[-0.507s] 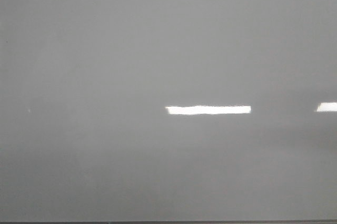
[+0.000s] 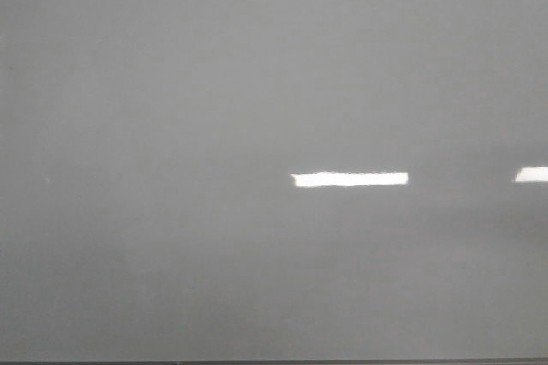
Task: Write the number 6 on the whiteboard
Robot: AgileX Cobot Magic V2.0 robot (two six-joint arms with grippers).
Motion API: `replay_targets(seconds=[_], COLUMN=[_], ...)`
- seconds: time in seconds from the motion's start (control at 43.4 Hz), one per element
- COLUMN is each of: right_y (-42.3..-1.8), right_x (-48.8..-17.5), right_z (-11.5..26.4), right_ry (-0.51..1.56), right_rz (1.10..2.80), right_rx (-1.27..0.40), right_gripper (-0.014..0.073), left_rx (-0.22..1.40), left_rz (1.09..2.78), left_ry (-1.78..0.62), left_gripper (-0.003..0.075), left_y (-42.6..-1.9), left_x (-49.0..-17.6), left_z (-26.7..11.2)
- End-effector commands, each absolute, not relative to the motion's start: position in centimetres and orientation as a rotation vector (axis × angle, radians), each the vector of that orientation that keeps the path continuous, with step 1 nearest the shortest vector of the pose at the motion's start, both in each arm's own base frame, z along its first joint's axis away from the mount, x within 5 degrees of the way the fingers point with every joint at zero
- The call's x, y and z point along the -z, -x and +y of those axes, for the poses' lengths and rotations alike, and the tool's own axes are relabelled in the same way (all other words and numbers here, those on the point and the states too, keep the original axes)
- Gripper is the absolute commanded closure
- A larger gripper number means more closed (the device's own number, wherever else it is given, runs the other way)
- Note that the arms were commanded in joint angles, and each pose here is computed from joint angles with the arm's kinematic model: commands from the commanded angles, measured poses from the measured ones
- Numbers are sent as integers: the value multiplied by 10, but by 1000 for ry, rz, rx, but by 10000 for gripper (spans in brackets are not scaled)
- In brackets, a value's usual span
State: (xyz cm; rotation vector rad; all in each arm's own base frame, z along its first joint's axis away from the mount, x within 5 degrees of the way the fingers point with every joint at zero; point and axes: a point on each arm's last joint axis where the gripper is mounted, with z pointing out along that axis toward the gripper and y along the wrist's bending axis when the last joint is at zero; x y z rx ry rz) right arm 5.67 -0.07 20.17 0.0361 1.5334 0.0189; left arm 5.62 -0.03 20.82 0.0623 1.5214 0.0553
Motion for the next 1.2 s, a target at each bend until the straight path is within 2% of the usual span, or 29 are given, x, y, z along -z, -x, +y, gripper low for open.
replay_targets(seconds=[0.0,0.254,0.392,0.507,0.668,0.945,1.176], right_y=[-54,-53,-52,-48,-38,-40,-63], right_x=[-211,-218,-224,-242,-279,-346,-378], right_z=[-1,0,0,0,-1,-1,-1], right_ry=[-31,-29,-28,-28,-30,-36,-40], right_rz=[1431,1361,1324,1319,1346,1465,1614], right_rx=[-18,-19,-20,-19,-18,-16,-14], right_gripper=[715,715,715,715,715,715,715], left_rx=[-38,-38,-34,-35,-38,-43,-46], left_rz=[1425,1405,1320,1235,1222,1396,1537], left_ry=[-56,-56,-55,-53,-46,-37,-35], left_gripper=[741,741,741,741,741,741,741], left_y=[-54,-54,-52,-46,-36,-37,-56], left_x=[-216,-217,-227,-250,-291,-356,-381], left_z=[-1,-1,-1,-1,-1,1,1])
